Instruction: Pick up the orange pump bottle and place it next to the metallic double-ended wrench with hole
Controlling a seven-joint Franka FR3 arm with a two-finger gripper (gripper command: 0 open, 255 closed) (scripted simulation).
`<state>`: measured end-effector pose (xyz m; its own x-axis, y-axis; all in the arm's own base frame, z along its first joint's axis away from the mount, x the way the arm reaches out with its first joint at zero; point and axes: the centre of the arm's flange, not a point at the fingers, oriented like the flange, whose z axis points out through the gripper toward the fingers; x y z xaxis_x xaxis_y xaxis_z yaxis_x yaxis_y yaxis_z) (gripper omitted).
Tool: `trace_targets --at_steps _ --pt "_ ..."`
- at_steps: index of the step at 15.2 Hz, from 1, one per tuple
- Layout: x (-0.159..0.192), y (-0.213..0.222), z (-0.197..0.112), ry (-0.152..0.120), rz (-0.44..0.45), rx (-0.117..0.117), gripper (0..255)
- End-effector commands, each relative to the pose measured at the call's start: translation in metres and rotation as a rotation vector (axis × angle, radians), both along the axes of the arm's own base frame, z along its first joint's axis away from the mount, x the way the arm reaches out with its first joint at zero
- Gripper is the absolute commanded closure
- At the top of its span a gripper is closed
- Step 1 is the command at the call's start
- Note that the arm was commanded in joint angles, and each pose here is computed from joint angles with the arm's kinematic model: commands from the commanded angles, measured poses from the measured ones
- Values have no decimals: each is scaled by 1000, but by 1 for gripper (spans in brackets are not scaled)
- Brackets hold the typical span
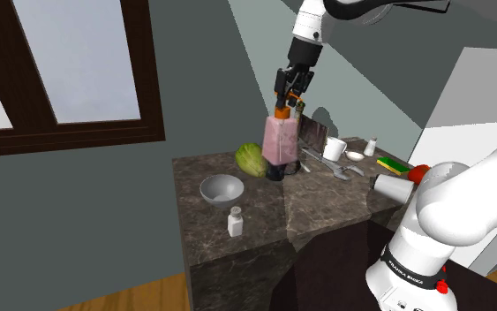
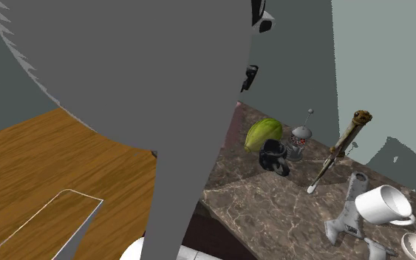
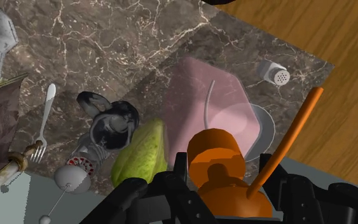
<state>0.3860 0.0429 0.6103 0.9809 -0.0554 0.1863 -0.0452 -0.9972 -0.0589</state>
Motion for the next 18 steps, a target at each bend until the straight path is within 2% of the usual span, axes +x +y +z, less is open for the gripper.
trace_targets --at_steps 1,15,18 --pt "0 1 11 0 0 0 255" --pt "0 1 81 0 0 0 255" --pt "-18 -34 82 0 0 0 255"
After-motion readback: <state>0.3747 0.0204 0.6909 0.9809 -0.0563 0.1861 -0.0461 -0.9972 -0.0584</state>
